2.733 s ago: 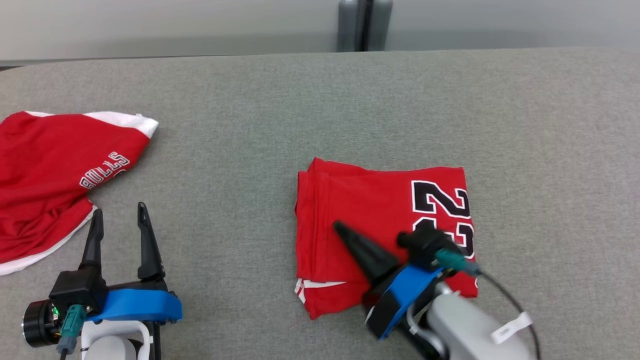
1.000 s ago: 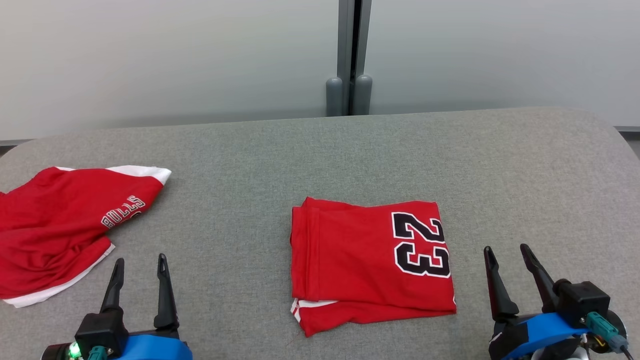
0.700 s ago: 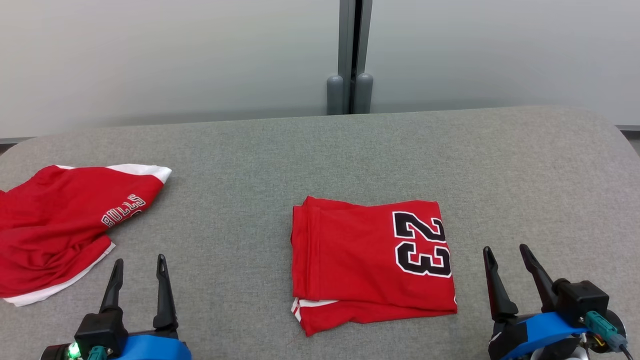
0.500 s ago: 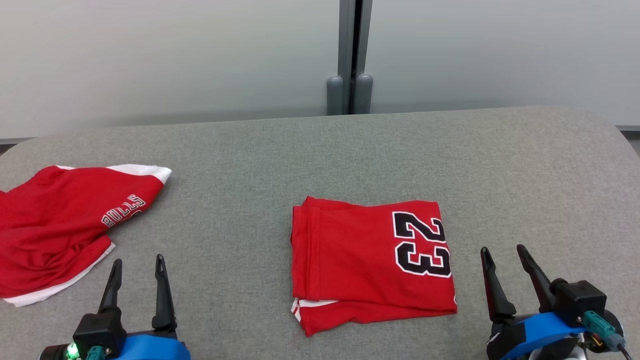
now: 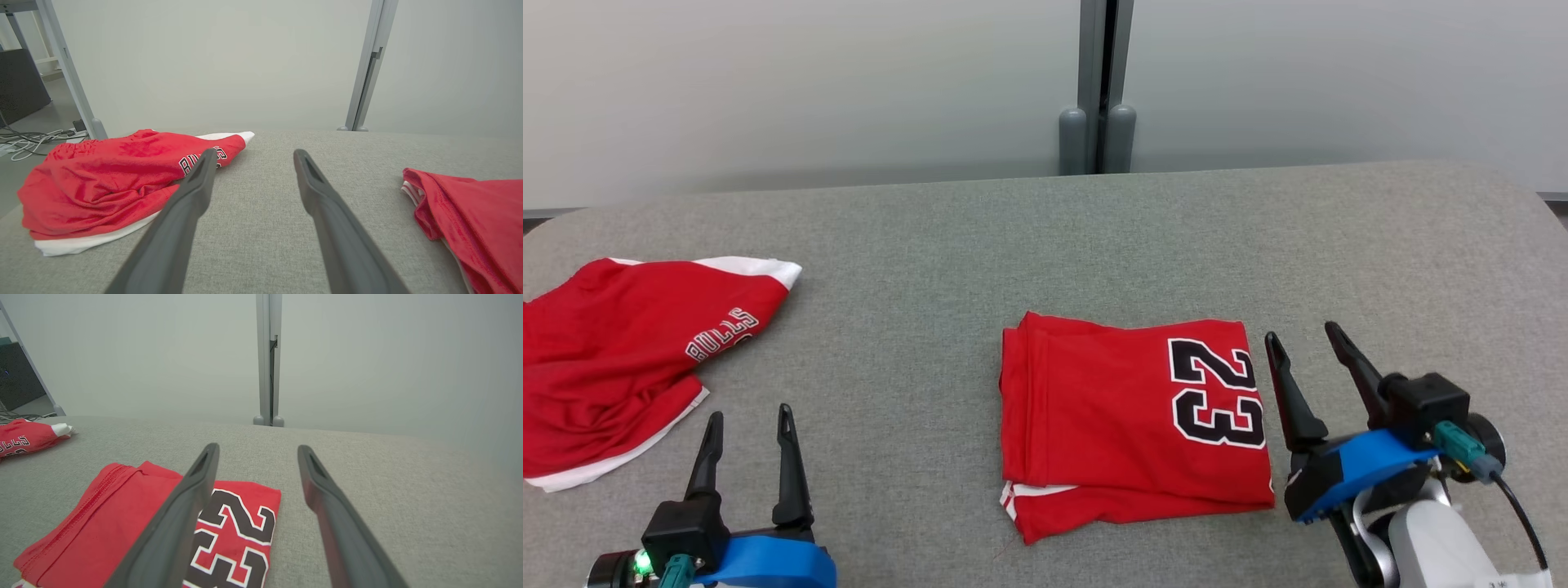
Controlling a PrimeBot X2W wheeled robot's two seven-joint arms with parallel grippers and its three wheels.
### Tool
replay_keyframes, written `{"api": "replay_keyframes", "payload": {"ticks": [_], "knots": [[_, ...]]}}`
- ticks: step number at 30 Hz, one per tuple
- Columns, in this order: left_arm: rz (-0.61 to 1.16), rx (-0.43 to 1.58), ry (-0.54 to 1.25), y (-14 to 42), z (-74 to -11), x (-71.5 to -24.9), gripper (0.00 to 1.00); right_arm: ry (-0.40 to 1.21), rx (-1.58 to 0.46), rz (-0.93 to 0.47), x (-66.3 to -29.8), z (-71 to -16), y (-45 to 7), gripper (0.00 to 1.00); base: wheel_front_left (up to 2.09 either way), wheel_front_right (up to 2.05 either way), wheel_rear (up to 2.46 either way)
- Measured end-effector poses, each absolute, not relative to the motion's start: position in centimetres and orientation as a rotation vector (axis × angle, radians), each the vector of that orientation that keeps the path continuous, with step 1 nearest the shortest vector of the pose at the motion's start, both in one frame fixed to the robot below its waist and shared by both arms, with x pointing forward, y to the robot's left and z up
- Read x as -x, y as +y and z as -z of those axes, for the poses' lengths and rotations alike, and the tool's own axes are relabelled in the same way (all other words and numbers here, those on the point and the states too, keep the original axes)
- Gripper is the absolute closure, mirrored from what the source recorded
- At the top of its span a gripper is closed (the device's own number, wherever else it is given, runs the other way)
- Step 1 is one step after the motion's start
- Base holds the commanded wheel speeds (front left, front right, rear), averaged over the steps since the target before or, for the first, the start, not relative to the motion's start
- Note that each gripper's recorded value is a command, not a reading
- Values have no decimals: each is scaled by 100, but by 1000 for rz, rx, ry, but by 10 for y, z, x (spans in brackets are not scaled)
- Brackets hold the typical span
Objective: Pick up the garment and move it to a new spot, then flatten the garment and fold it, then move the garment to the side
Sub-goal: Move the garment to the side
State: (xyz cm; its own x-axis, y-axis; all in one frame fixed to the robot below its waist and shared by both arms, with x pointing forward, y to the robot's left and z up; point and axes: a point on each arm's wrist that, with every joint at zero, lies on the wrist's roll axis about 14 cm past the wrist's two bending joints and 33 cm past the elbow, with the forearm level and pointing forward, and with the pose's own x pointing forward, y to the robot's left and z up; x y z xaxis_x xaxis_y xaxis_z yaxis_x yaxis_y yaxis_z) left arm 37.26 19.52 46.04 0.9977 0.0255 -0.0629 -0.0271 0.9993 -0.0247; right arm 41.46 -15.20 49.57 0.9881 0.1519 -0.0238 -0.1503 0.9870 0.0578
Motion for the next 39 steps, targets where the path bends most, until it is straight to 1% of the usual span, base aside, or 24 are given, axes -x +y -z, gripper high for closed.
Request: {"api": "replay_keyframes", "payload": {"ticks": [4,11,21,26,34,35,36,37,39], "knots": [[-28,24,66,195,-459,-374,0,46,-31,-178,-433,-498,-146,0,0,0,0],[-50,25,84,203,-453,-380,0,205,-24,-176,-447,-456,-147,0,0,0,0],[-69,25,113,207,-442,-385,0,423,-88,-165,-431,-387,-143,0,0,0,0],[-62,29,114,204,-441,-389,0,465,-116,-186,-423,-372,-132,0,0,0,0],[-53,31,110,201,-442,-393,0,491,-158,-212,-422,-365,-118,0,0,0,0],[-53,32,109,201,-442,-394,0,493,-163,-220,-422,-366,-115,11,0,0,0],[-52,36,109,200,-442,-394,0,495,-174,-226,-423,-366,-112,62,0,0,0],[-52,37,110,200,-442,-394,0,496,-182,-231,-423,-366,-110,100,0,0,0],[-52,39,111,200,-442,-394,0,491,-189,-240,-424,-366,-106,100,0,0,0]]}}
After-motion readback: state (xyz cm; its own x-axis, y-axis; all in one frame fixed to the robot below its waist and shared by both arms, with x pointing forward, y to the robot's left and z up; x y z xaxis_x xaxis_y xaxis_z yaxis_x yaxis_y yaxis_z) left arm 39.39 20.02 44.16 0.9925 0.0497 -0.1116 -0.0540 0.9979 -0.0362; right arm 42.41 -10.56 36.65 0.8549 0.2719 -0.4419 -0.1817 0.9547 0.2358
